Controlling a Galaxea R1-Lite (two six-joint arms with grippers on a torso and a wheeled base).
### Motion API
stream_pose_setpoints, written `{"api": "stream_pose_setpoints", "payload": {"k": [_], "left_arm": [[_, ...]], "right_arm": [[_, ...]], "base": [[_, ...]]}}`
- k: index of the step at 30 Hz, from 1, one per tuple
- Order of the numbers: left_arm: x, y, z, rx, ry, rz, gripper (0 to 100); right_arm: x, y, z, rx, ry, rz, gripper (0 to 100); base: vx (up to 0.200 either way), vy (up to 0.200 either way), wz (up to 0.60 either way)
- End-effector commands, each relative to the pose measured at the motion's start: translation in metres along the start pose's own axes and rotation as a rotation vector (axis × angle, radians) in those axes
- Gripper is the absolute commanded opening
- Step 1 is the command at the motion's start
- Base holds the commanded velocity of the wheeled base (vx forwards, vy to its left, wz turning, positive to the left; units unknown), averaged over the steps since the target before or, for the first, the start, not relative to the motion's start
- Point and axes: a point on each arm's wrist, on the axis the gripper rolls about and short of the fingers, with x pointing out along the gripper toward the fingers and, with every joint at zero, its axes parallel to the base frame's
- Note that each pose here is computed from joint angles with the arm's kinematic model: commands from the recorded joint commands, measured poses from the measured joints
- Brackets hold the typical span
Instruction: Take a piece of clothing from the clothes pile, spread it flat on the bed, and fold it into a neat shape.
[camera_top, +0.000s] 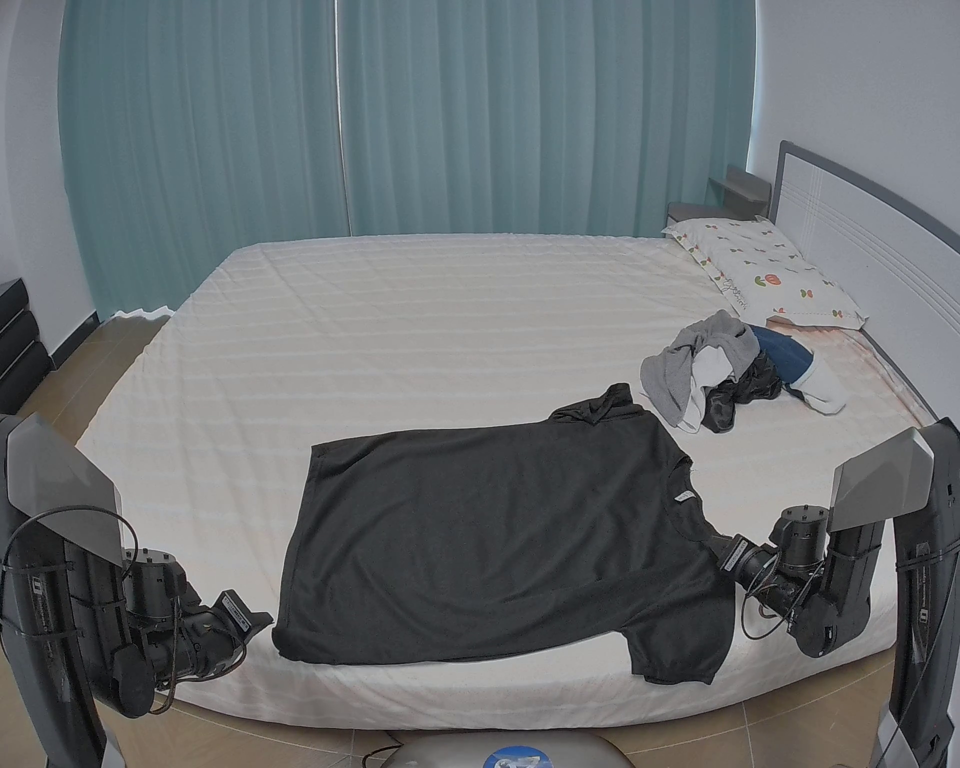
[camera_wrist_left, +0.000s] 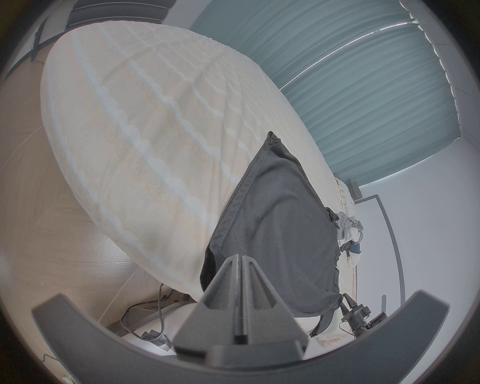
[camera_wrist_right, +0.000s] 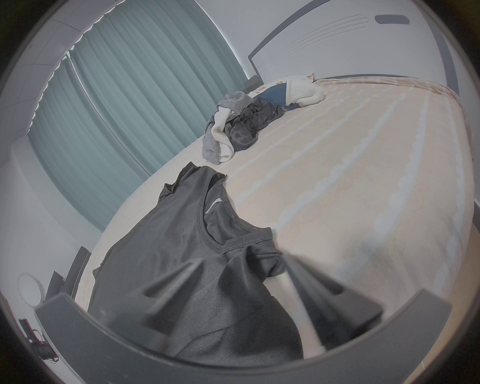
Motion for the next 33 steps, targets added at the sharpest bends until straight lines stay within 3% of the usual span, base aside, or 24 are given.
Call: {"api": "stream_pose_setpoints", "payload": {"k": [1,5,9,16,29,30,33], "left_arm": [[0.0,-0.001,0.001,0.003,-0.009,-0.01,0],[0.0,-0.001,0.001,0.003,-0.009,-0.01,0],[0.001,-0.001,0.001,0.004,-0.006,-0.011,0],[0.0,-0.001,0.001,0.003,-0.007,-0.011,0],[-0.001,-0.002,-0.001,0.052,-0.001,-0.013,0],[-0.001,-0.002,-0.001,0.069,0.001,-0.014,100],[0.005,0.001,-0.005,0.126,0.025,0.0,100]], "right_arm": [[-0.008,0.002,0.023,0.061,-0.071,0.022,100],[-0.024,0.004,0.037,0.095,-0.076,0.058,100],[-0.051,0.0,0.012,0.063,0.086,0.06,100],[-0.065,-0.009,-0.02,0.0,0.236,-0.002,100],[-0.072,-0.009,-0.03,-0.014,0.283,-0.02,100],[-0.072,-0.008,-0.03,-0.015,0.284,-0.019,100],[-0.072,-0.009,-0.031,-0.013,0.288,-0.022,100]], "base": [[0.0,0.0,0.0],[0.0,0.0,0.0],[0.0,0.0,0.0],[0.0,0.0,0.0],[0.0,0.0,0.0],[0.0,0.0,0.0],[0.0,0.0,0.0]]}}
